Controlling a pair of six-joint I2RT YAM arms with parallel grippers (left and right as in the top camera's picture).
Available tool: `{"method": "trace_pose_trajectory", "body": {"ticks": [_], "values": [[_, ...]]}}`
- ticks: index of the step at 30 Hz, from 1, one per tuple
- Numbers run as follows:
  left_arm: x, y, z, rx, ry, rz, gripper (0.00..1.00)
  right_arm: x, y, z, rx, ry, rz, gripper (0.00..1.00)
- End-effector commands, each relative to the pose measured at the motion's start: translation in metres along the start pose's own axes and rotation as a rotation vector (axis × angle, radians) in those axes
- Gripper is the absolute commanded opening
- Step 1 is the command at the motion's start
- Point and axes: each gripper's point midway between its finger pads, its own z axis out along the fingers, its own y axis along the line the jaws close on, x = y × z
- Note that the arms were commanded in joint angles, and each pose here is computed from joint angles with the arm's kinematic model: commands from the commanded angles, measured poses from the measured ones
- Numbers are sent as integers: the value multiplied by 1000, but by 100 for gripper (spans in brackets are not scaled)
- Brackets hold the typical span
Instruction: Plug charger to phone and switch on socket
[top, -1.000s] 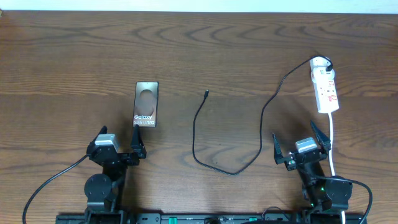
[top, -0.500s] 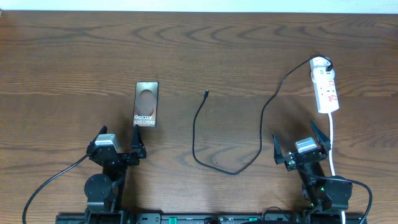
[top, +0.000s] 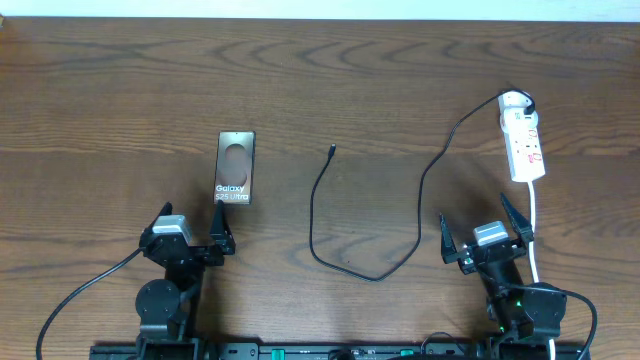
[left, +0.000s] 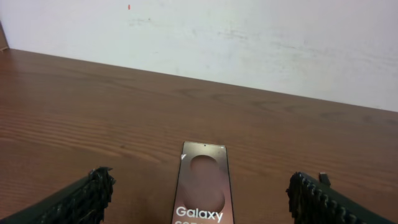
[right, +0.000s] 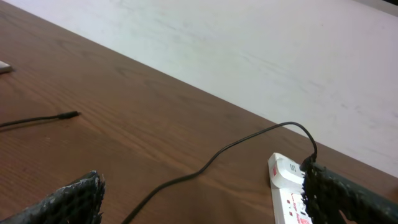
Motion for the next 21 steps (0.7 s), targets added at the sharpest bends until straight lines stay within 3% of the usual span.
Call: {"method": "trace_pose_trajectory", "body": {"ticks": [1, 21], "values": [[15, 3, 1, -12, 51, 13, 92, 0, 2, 0, -9, -7, -14, 99], [2, -1, 3, -8, 105, 20, 92, -20, 1, -2, -23, -69, 91, 99]]}}
